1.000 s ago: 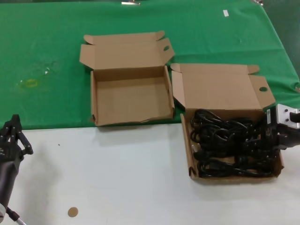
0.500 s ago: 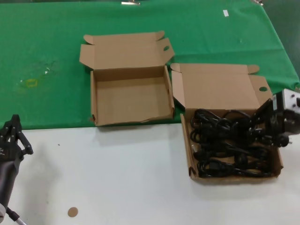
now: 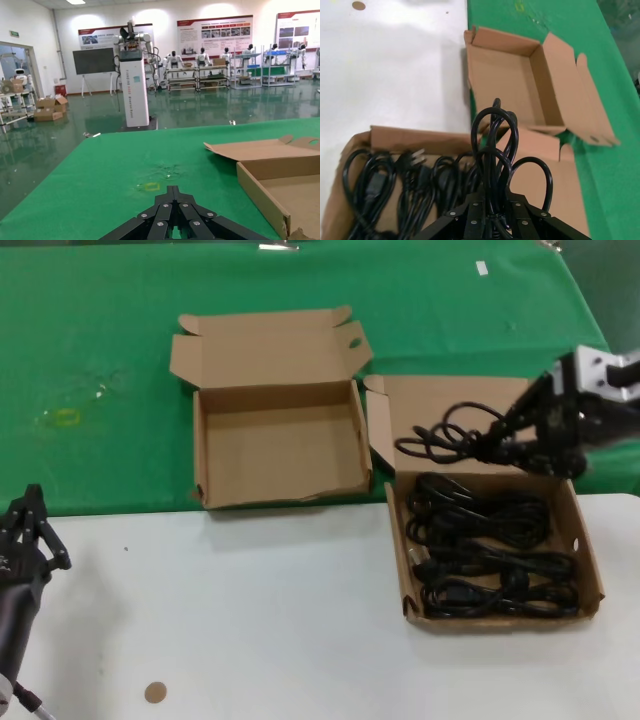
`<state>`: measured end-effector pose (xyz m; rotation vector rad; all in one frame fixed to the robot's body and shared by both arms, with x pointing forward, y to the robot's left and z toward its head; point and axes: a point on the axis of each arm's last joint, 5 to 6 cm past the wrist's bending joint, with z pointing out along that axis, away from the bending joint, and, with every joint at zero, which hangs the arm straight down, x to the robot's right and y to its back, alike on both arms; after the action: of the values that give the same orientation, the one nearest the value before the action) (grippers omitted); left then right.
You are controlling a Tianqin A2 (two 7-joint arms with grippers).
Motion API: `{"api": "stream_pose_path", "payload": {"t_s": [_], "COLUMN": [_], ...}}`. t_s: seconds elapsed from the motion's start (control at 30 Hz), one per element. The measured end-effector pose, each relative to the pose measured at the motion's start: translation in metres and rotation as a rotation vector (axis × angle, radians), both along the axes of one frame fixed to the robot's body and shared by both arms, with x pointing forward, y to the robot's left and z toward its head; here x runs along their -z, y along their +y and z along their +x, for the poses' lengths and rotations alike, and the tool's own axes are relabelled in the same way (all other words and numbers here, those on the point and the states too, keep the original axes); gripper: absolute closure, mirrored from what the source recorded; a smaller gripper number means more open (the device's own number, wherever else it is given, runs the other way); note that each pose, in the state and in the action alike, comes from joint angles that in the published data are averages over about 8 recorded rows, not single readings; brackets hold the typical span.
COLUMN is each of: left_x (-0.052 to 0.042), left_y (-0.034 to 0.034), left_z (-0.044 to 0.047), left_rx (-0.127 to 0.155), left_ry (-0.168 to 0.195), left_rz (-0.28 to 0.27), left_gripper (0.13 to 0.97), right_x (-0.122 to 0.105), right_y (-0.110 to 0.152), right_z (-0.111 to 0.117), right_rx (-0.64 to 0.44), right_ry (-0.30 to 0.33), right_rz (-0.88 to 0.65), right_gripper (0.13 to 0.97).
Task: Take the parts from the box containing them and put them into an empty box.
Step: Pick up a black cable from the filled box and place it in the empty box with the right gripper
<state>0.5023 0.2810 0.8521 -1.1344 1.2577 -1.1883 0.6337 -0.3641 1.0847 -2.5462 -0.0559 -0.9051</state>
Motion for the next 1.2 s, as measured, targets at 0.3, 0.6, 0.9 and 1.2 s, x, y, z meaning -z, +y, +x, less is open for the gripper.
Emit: {"api": "stream_pose_path", "payload": {"t_s": [0.3, 0.6, 0.9, 1.2], "left_x": [0.0, 0.0, 0.0, 0.0], "left_y": [0.0, 0.0, 0.0, 0.0], "left_z": [0.0, 0.0, 0.0, 0.0], "left_rx": [0.0, 0.0, 0.0, 0.0], "left_ry": [0.0, 0.0, 0.0, 0.0], "left_rz": [0.0, 0.0, 0.0, 0.0], "left_gripper": [0.953, 0.953, 0.953, 0.953], "right_x": [-0.014, -0.013, 0.0, 0.011], "right_y": [0.046, 0.104, 0.154, 0.192], "right_z": [0.033, 0.062, 0.088, 0.108], "right_rx": [-0.056, -0.113, -0.139, -0.147], "right_ry": [-0.04, -0.061, -0.071, -0.065], "right_rz": [-0.011, 0.005, 0.016, 0.043], "right_gripper": [0.888, 0.889, 0.889, 0.889]}}
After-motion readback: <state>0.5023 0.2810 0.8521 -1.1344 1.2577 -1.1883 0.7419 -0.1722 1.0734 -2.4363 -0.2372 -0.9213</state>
